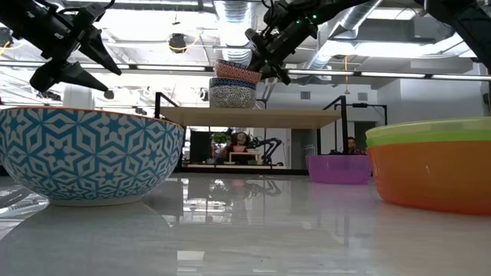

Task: Place and stack bowls onto a shelf
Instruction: Stack the blue patterned bowl on top of the yellow patterned bowl on the shelf

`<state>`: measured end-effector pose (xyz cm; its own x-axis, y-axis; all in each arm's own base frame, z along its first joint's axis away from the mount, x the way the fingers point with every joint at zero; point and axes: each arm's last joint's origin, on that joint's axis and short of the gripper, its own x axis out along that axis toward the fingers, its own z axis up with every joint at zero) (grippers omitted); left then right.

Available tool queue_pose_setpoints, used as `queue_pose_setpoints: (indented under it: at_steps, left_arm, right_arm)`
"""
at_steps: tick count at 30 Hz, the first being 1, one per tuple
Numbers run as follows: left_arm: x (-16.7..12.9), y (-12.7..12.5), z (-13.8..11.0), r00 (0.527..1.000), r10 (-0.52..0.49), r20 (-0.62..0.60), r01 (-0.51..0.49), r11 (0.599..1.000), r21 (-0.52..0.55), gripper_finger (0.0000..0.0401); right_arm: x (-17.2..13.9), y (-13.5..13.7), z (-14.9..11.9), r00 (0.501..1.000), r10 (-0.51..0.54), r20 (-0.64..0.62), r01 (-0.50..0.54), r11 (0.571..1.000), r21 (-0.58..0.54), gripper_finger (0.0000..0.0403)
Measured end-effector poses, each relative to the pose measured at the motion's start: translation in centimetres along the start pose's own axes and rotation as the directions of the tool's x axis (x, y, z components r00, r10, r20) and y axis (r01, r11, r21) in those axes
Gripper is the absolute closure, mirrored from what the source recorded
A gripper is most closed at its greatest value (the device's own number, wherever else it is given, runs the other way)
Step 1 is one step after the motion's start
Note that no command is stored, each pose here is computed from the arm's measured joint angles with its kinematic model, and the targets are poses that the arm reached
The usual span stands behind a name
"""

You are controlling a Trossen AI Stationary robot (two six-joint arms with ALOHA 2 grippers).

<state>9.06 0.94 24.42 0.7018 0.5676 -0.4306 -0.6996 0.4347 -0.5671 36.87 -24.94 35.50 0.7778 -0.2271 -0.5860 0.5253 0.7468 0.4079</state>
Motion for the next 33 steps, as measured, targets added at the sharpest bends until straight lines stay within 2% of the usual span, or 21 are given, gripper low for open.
queue_pose_setpoints:
  at_steps: [5,16,26,33]
  left_arm:
    - [0.0,0.0,0.0,1.000,0.000,0.000,0.000,1.000,0.001,0.0193]
    - [0.0,0.0,0.0,1.000,0.000,0.000,0.000,1.000,0.001,0.0193]
    - [0.0,0.1,0.0,1.000,0.005,-0.002,-0.005,1.000,0.005,0.0193]
    - [0.0,0.1,0.0,1.000,0.004,-0.004,-0.004,1.000,0.005,0.0193]
  right_arm:
    - [0.0,0.2,0.2,0.999,0.049,0.011,-0.049,0.999,-0.010,0.0293]
    - [-0.1,0.3,0.3,0.998,0.063,0.020,-0.063,0.998,-0.013,0.0221]
    - [-0.1,0.4,0.5,0.997,0.070,0.035,-0.069,0.997,-0.020,0.0224]
    - [-1.8,1.1,2.0,0.979,0.114,0.171,-0.099,0.991,-0.092,0.0225]
